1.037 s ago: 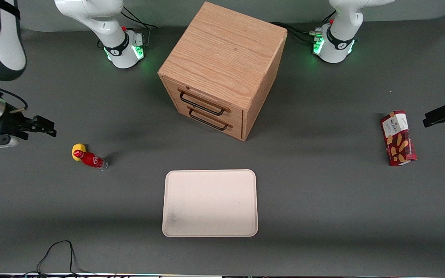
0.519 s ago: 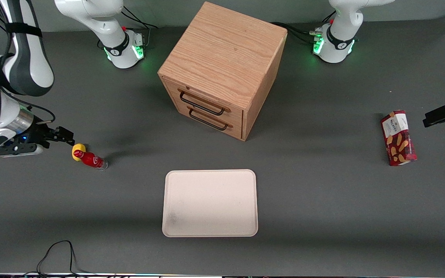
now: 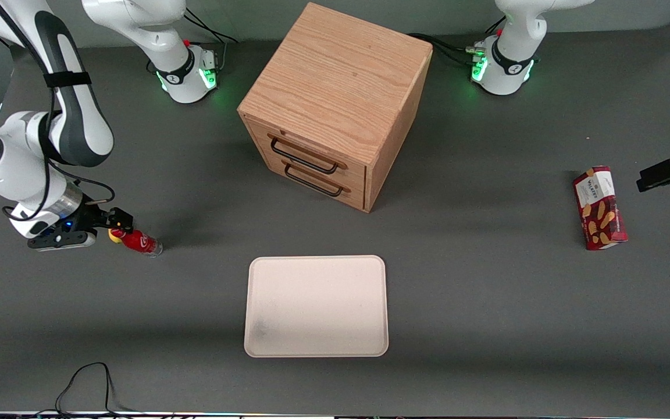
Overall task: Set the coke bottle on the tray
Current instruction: 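Move the open right gripper down to the red Coca-Cola bottle, then close the right gripper on the bottle and lift it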
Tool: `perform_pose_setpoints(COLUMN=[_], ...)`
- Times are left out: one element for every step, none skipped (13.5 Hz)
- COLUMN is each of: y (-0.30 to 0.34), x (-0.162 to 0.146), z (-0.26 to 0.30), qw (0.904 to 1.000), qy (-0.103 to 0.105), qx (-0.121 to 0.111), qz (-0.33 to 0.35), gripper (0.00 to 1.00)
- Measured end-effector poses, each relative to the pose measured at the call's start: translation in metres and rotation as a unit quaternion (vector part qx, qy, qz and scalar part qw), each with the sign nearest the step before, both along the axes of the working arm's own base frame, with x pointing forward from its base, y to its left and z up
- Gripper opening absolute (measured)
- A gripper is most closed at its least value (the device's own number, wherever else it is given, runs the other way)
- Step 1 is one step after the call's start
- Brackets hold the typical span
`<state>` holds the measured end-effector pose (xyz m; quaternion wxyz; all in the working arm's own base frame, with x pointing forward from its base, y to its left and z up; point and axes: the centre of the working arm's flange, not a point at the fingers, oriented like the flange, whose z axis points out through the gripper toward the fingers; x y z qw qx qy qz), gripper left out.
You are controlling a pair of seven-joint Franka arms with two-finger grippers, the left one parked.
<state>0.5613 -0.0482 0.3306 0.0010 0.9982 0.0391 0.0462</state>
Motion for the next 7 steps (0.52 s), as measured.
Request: perform_pose_setpoints(y=[0.0008,0.0014,0.0019,0.0024,0.0027,0.0029,0.0031], x=[0.0004,0.0007,0.0011,0.0011,0.0011,0.0011,0.0011], z=[-0.0046,-0.0081,-0.0109,-0.0125,-0.0132,-0.0138,-0.0144], qw=[1.0000,1.0000,1.0000,1.0000,1.0000,1.0000,1.0000], qy=[0.002,0.004,0.005,0.006,0.006,0.007,0.008], qx=[0.001,0.001,0.002,0.002,0.003,0.003,0.003], qz=[0.000,-0.001,-0.001,-0.001,-0.001,-0.001,-0.001], gripper=[1.00,1.00,1.00,1.00,1.00,0.99,0.94])
